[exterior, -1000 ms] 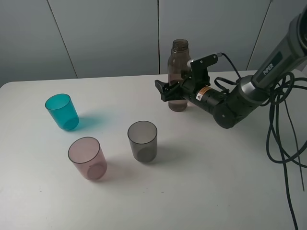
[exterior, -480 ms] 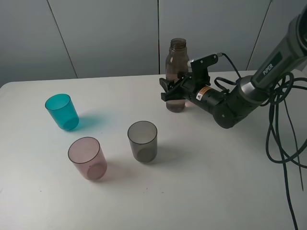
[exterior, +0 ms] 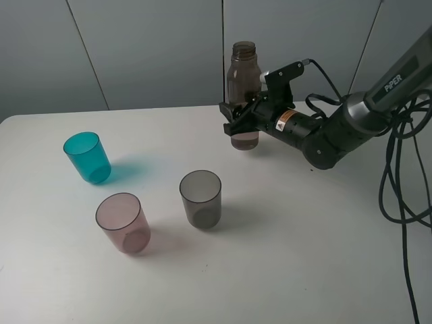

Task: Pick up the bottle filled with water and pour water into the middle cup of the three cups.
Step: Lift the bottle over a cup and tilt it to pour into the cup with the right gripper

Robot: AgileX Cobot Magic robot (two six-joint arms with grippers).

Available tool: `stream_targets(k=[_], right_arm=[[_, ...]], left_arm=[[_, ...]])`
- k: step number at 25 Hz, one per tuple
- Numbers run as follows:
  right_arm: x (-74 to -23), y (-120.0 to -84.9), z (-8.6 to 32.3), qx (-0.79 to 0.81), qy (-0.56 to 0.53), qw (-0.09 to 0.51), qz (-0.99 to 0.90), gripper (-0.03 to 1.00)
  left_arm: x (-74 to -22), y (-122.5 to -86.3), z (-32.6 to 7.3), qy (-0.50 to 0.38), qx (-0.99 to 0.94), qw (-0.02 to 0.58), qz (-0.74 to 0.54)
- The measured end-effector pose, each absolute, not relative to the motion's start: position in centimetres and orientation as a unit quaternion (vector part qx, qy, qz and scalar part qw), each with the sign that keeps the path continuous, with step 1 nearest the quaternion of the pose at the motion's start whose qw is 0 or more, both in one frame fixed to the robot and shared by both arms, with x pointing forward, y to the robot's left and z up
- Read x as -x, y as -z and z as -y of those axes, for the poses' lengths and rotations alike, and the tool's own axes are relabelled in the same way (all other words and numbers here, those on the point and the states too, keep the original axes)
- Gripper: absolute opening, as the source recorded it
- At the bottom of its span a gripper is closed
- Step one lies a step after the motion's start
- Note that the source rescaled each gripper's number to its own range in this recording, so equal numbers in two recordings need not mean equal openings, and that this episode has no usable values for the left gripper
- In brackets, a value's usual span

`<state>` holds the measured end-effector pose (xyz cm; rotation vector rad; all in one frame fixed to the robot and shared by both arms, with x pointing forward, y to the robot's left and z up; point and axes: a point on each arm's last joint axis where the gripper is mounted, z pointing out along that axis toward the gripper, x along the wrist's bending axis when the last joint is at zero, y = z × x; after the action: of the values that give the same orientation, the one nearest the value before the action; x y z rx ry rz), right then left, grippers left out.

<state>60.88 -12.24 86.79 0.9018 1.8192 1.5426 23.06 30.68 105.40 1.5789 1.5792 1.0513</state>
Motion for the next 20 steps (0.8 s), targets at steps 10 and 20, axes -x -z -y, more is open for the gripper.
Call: stream_targets(k=[10, 20], right_arm=[[-60.2, -92.5, 7.2, -0.220, -0.610, 0.288, -0.705, 0.00], [-59.3, -93.5, 1.7, -0.116, -0.609, 0.270, -0.737, 0.00]], left_arm=[[-23.1, -105.4, -30.7, -0.402, -0.604, 0.330, -0.604], [-23.1, -105.4, -30.7, -0.402, -0.604, 0.330, -0.604]])
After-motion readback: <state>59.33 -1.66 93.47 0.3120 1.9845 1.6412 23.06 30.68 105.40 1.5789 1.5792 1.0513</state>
